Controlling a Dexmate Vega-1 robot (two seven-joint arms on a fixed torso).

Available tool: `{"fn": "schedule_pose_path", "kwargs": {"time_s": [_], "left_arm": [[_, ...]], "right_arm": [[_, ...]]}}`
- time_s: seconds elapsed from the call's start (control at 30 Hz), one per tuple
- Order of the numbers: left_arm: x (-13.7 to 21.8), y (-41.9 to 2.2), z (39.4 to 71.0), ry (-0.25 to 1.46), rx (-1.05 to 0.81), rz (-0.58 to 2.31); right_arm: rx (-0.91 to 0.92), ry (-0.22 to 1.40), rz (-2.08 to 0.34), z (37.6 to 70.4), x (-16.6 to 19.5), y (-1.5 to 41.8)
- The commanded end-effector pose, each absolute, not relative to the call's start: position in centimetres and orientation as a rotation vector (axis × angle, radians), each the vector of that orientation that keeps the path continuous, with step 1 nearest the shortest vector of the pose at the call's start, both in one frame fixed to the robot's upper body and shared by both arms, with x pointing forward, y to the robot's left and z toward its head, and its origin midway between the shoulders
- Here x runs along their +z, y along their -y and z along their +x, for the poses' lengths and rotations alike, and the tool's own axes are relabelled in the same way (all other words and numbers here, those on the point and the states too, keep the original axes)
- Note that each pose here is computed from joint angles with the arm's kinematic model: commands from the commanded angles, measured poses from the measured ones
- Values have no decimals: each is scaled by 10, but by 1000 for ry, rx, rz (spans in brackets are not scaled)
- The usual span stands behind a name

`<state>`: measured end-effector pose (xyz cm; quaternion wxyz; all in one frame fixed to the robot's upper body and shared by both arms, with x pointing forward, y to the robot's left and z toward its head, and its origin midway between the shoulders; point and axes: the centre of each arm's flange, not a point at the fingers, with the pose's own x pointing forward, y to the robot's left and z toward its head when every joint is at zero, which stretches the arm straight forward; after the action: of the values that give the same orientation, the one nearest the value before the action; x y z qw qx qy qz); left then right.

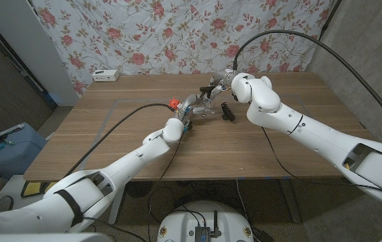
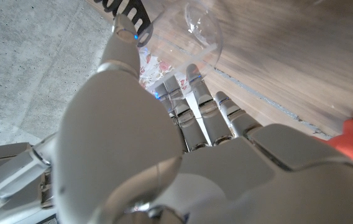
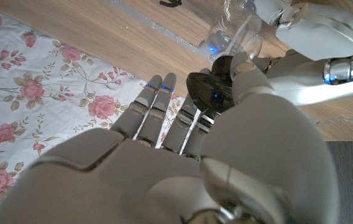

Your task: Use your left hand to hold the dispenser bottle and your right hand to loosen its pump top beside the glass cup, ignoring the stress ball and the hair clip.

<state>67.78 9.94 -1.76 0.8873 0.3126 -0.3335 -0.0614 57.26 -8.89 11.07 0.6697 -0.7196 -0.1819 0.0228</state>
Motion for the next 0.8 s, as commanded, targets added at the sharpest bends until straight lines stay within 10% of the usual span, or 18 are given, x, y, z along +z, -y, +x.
{"fn": "schedule_pose_path", "kwargs": {"time_s": [0.03, 0.8], "left_arm": [[-18, -100, 678, 692, -126, 650], [-19, -99, 679, 689, -130, 649]], "right_arm": [[59, 422, -1583, 571, 115, 93], [70, 430, -1528, 567, 122, 102]]}}
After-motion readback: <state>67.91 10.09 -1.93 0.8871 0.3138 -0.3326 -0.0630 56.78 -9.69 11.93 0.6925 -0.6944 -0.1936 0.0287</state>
